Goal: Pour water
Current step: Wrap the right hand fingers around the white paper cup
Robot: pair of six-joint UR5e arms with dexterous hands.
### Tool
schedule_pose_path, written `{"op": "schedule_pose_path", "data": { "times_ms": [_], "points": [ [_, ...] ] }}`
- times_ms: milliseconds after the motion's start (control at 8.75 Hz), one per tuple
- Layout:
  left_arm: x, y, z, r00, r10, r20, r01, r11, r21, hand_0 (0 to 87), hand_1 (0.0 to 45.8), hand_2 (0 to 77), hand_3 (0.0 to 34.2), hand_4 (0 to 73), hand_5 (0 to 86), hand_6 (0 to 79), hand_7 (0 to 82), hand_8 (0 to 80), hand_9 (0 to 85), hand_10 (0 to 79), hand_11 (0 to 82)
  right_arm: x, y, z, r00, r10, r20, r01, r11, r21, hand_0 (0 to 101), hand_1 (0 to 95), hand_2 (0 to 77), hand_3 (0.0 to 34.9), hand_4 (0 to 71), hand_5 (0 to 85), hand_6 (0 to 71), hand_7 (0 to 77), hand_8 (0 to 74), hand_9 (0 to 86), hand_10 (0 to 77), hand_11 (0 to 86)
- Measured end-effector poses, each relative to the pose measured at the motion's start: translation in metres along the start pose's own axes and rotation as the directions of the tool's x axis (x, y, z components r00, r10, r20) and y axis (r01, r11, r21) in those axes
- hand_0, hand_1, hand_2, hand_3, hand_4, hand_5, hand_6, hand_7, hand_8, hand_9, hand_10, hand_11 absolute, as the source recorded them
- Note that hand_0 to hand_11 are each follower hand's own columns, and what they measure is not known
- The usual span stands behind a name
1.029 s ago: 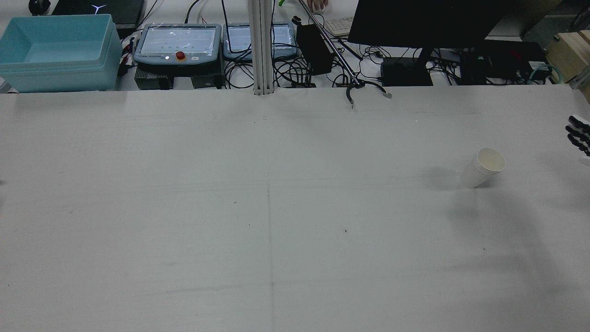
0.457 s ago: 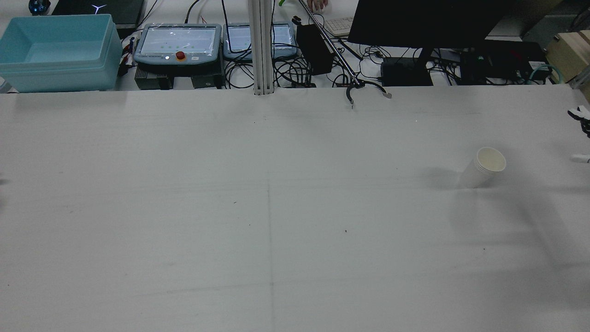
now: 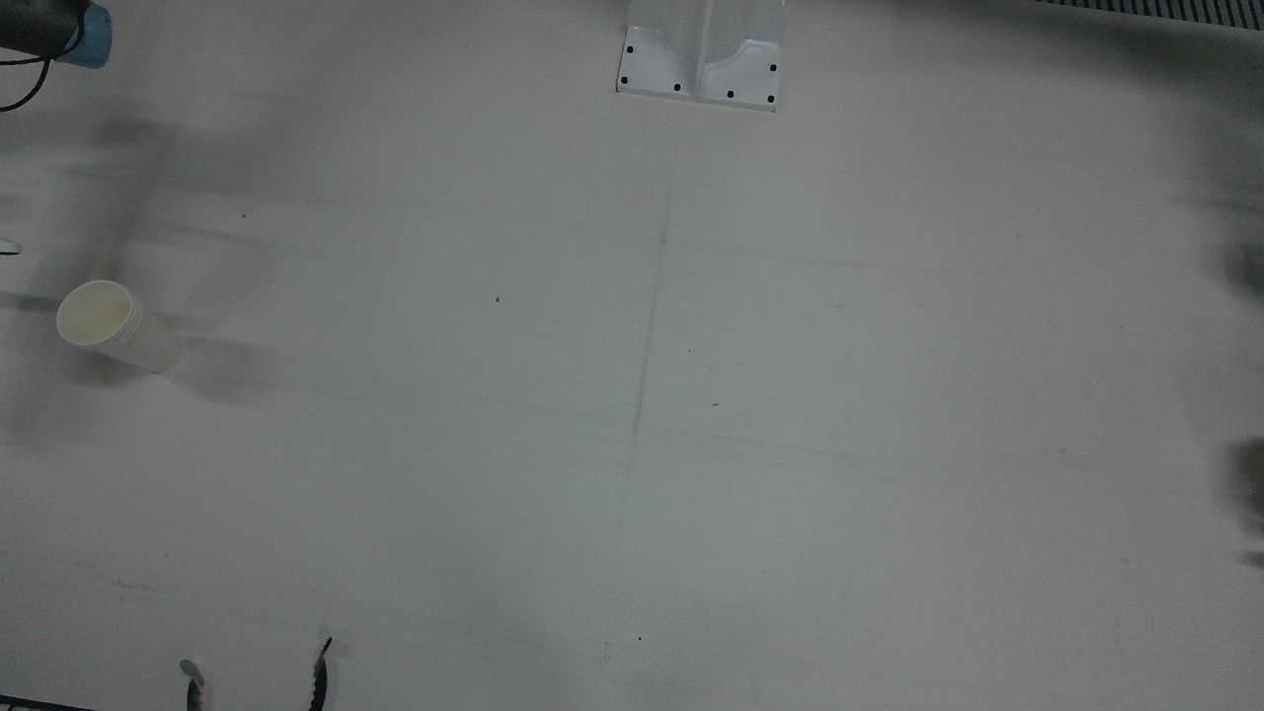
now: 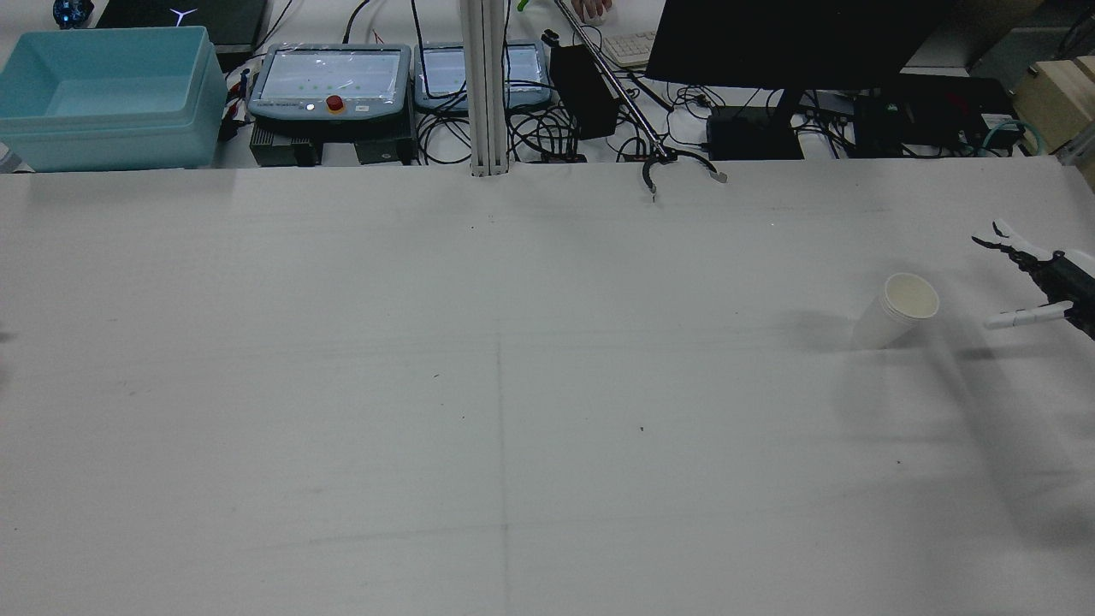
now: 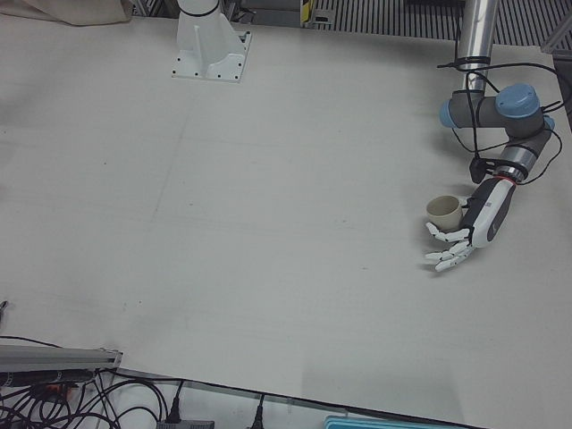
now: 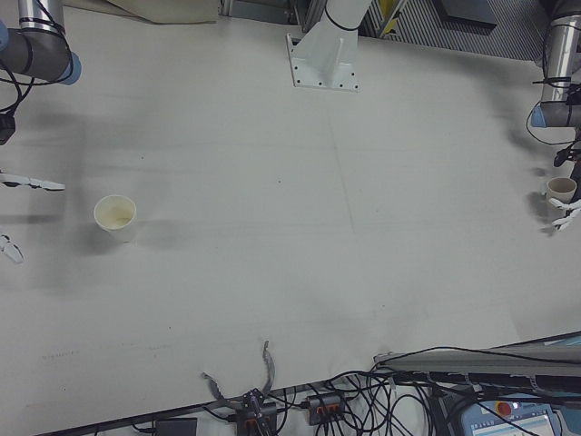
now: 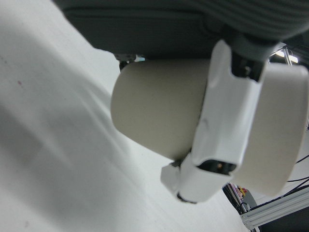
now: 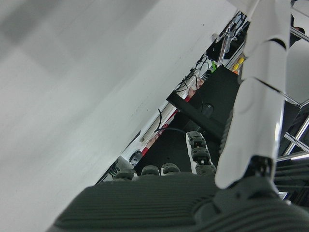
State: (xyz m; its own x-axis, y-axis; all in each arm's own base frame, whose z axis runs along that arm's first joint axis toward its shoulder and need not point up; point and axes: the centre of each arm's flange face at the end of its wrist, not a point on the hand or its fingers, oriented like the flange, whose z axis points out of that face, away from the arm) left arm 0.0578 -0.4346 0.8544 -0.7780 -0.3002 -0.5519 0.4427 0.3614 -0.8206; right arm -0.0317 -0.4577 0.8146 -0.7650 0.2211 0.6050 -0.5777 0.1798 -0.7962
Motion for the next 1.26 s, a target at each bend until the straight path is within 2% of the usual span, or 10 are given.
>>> {"op": "schedule_pose_path", "data": {
  "times_ms": [114, 229, 343, 457, 686, 914, 1029, 1143, 1257],
  "points": [
    [-0.001, -0.001, -0.002, 1.0, -0.002, 0.001, 0.002, 1.0, 0.001, 80.5, 17.5, 44.7, 0.0, 55.1, 38.7, 24.0, 22.4, 14.2, 13.1, 9.8, 18.0, 0.015, 0.017, 0.007, 0.999, -0.028, -0.023, 0.027, 0.999, -0.03, 54, 22.9, 4.9, 0.0, 0.0, 8.2, 0.5, 2.2, 0.5, 0.5, 0.0, 0.5],
    [-0.001, -0.001, -0.004, 1.0, -0.002, 0.001, 0.002, 1.0, 0.002, 80.5, 17.5, 44.7, 0.0, 55.1, 38.7, 24.0, 22.4, 13.1, 13.1, 9.8, 18.0, 0.029, 0.035, 0.014, 0.998, -0.045, -0.035, 0.043, 0.997, -0.059, 57, 24.5, 9.3, 0.0, 0.0, 9.8, 0.5, 2.2, 0.5, 0.5, 0.5, 0.5],
    [-0.001, -0.001, -0.005, 1.0, -0.002, 0.0, 0.002, 1.0, 0.001, 80.5, 17.5, 44.7, 0.0, 55.1, 39.3, 24.0, 22.4, 13.1, 13.1, 9.8, 18.0, 0.039, 0.053, 0.019, 0.998, -0.056, -0.039, 0.053, 0.995, -0.084, 57, 24.5, 9.3, 0.0, 0.0, 9.8, 0.5, 2.2, 0.5, 0.5, 0.5, 0.5],
    [-0.001, -0.001, -0.005, 1.0, -0.006, 0.0, 0.006, 1.0, 0.001, 80.3, 17.5, 44.7, 0.0, 55.1, 39.3, 24.0, 21.8, 13.1, 13.1, 9.8, 18.0, 0.047, 0.065, 0.022, 0.997, -0.064, -0.043, 0.059, 0.993, -0.102, 58, 26.2, 11.4, 0.0, 2.2, 12.0, 1.1, 6.5, 0.5, 0.5, 0.5, 0.5],
    [-0.001, -0.002, -0.006, 1.0, -0.014, 0.0, 0.014, 1.0, 0.002, 80.2, 17.5, 44.7, 0.0, 55.1, 39.3, 24.0, 21.8, 13.1, 13.1, 9.8, 18.0, 0.062, 0.087, 0.025, 0.996, -0.069, -0.048, 0.062, 0.99, -0.127, 58, 26.7, 11.4, 0.0, 2.7, 12.0, 0.5, 6.5, 0.5, 0.5, 0.5, 0.5],
    [-0.001, -0.002, -0.006, 1.0, -0.016, 0.0, 0.016, 1.0, 0.001, 79.9, 16.9, 45.3, 0.0, 55.1, 39.3, 22.9, 21.8, 13.1, 13.1, 10.4, 18.0, 0.073, 0.109, 0.03, 0.998, -0.061, -0.034, 0.055, 0.988, -0.142, 59, 26.7, 12.0, 0.0, 3.8, 13.1, 0.5, 6.5, 0.5, 0.5, 0.5, 0.5],
    [-0.001, -0.001, -0.006, 1.0, -0.017, -0.001, 0.017, 1.0, 0.0, 80.3, 16.9, 45.3, 0.0, 55.1, 39.3, 22.9, 21.8, 13.1, 13.1, 9.8, 18.0, 0.076, 0.123, 0.032, 0.998, -0.053, -0.021, 0.049, 0.988, -0.148, 74, 37.6, 23.5, 0.0, 15.3, 22.9, 11.4, 18.5, 8.2, 4.4, 0.5, 0.5],
    [0.0, -0.001, -0.006, 1.0, -0.017, -0.002, 0.017, 1.0, -0.001, 80.5, 16.9, 45.3, 0.0, 55.1, 39.3, 22.9, 21.8, 13.1, 13.1, 9.8, 18.0, 0.076, 0.135, 0.033, 0.999, -0.05, -0.004, 0.049, 0.988, -0.149, 83, 37.6, 23.5, 0.0, 22.9, 30.5, 11.4, 18.5, 8.2, 4.4, 5.5, 1.1],
    [0.0, -0.001, -0.008, 1.0, -0.019, -0.001, 0.019, 1.0, -0.001, 80.5, 16.9, 45.3, 0.0, 55.1, 39.3, 22.9, 22.4, 13.1, 13.1, 9.8, 18.0, 0.075, 0.145, 0.032, 0.999, -0.054, 0.01, 0.055, 0.988, -0.147, 83, 37.6, 23.5, 0.0, 22.9, 30.5, 11.4, 18.5, 8.2, 4.4, 5.5, 1.1]
  ]
}}
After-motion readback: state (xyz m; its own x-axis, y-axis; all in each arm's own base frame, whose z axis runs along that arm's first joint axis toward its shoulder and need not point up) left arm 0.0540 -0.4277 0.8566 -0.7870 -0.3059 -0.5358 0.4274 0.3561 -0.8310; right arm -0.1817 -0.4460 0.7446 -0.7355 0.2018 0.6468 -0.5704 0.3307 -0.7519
